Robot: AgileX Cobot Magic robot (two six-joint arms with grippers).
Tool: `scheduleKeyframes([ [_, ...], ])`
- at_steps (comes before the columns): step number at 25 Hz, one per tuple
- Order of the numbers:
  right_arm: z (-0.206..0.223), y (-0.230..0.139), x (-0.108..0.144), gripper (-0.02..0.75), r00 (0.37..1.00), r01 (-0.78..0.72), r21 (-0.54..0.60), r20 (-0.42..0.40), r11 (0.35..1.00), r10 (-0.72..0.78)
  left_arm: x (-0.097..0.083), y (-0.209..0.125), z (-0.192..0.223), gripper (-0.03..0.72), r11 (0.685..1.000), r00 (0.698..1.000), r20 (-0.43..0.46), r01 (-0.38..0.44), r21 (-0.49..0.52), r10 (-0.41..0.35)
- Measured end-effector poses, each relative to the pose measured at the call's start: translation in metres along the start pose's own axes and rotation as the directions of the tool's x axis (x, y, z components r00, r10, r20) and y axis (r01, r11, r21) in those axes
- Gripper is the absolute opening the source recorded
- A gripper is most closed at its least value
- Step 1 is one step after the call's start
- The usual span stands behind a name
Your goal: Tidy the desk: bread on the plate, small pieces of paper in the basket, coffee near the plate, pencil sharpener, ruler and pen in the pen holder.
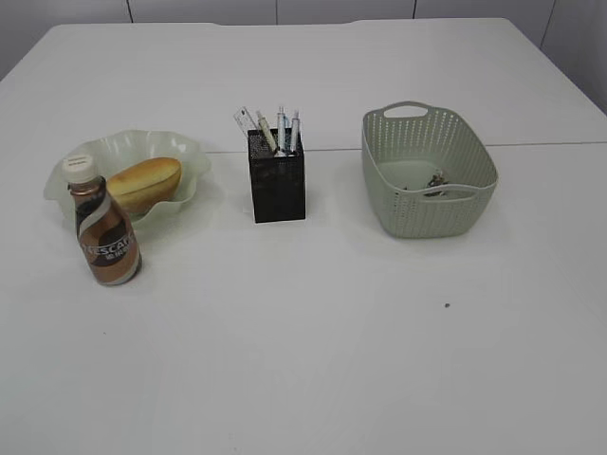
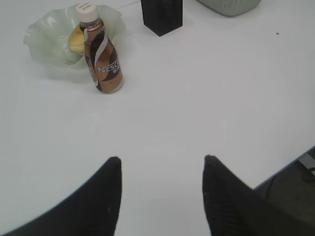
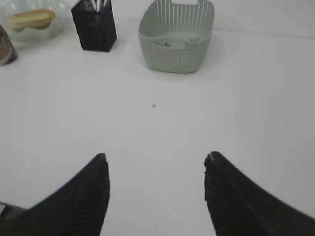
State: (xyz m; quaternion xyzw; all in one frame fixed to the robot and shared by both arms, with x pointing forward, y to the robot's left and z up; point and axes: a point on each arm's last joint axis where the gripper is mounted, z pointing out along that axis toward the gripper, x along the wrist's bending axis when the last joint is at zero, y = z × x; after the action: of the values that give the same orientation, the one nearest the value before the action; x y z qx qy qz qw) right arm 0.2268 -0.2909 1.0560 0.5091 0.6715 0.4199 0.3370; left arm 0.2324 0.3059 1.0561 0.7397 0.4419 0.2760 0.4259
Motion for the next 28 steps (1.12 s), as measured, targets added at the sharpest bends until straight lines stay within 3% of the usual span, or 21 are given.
scheduleKeyframes([
  [4, 0.0032, -0.0108, -0.0037, 0.451, 0.999, -0.021, 0.098, 0.040, 0.995, 0.017, 0.0001, 0.0003, 0.0000, 0.386, 1.000, 1.000, -0.002, 0.001, -0.003, -0.001],
  [19, 0.0040, -0.0115, -0.0045, 0.451, 0.997, -0.047, 0.106, 0.072, 0.993, 0.039, 0.0002, 0.0004, 0.0000, 0.364, 1.000, 1.000, -0.011, 0.005, -0.005, -0.005],
  [23, 0.0047, -0.0112, -0.0037, 0.451, 0.983, -0.100, 0.102, 0.166, 0.990, 0.082, -0.0004, 0.0004, -0.0002, 0.360, 0.999, 0.995, -0.085, 0.045, -0.004, -0.045],
  [28, 0.0052, -0.0110, -0.0030, 0.451, 0.967, -0.135, 0.096, 0.229, 0.986, 0.110, -0.0020, 0.0003, -0.0004, 0.360, 0.991, 0.961, -0.244, 0.134, -0.012, -0.133],
])
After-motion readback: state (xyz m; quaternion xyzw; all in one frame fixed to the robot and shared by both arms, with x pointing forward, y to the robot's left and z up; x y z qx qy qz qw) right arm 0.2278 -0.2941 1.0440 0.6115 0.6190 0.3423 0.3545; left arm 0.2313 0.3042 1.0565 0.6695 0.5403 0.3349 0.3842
